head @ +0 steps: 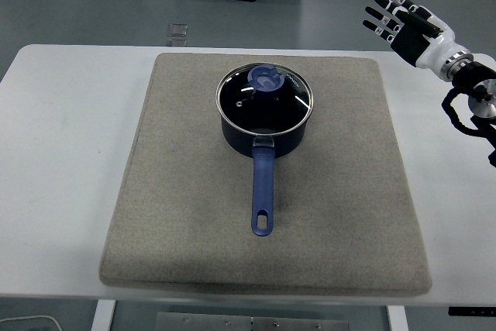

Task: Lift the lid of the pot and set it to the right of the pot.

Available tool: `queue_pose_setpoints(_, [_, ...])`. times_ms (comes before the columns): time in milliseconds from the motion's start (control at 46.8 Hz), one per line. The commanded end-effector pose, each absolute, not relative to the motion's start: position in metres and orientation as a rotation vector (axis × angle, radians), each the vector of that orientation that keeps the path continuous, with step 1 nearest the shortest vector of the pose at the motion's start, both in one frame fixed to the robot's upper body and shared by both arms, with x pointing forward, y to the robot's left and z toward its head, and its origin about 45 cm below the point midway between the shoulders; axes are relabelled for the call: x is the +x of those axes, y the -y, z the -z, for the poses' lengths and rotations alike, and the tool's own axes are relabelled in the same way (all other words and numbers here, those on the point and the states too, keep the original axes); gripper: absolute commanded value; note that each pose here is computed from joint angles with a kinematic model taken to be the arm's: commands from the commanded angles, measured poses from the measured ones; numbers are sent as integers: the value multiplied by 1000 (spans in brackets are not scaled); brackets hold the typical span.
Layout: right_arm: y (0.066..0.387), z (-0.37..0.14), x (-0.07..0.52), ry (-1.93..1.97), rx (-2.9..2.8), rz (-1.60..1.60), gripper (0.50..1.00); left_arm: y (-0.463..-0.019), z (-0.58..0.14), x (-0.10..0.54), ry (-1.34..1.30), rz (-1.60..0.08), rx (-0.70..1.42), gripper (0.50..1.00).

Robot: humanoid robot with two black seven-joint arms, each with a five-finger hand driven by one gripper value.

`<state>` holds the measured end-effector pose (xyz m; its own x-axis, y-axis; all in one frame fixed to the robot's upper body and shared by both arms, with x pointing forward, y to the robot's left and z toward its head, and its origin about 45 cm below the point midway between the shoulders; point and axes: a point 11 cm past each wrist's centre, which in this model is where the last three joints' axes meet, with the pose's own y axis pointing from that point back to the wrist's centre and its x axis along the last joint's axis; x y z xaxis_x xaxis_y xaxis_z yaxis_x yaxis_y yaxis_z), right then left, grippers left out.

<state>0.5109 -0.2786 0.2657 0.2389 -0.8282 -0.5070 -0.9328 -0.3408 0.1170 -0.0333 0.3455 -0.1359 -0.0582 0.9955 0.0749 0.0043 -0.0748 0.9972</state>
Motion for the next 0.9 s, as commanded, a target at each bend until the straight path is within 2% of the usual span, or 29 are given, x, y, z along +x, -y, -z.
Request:
queue_pose_setpoints(0, [282,-267,512,-1672,-2291,-726,913,-346,136,-33,-1217,-1306,1238,1000])
queue_pose_setpoints(598, [289,-269,512,-1687,-2299,-701,913,-346,136,-33,-1217,-1306,1238,1000])
queue_pose_setpoints(876, [278,-279,515,-1696,-2441,-586,913,-346,136,-33,-1217,-1306,1238,1000])
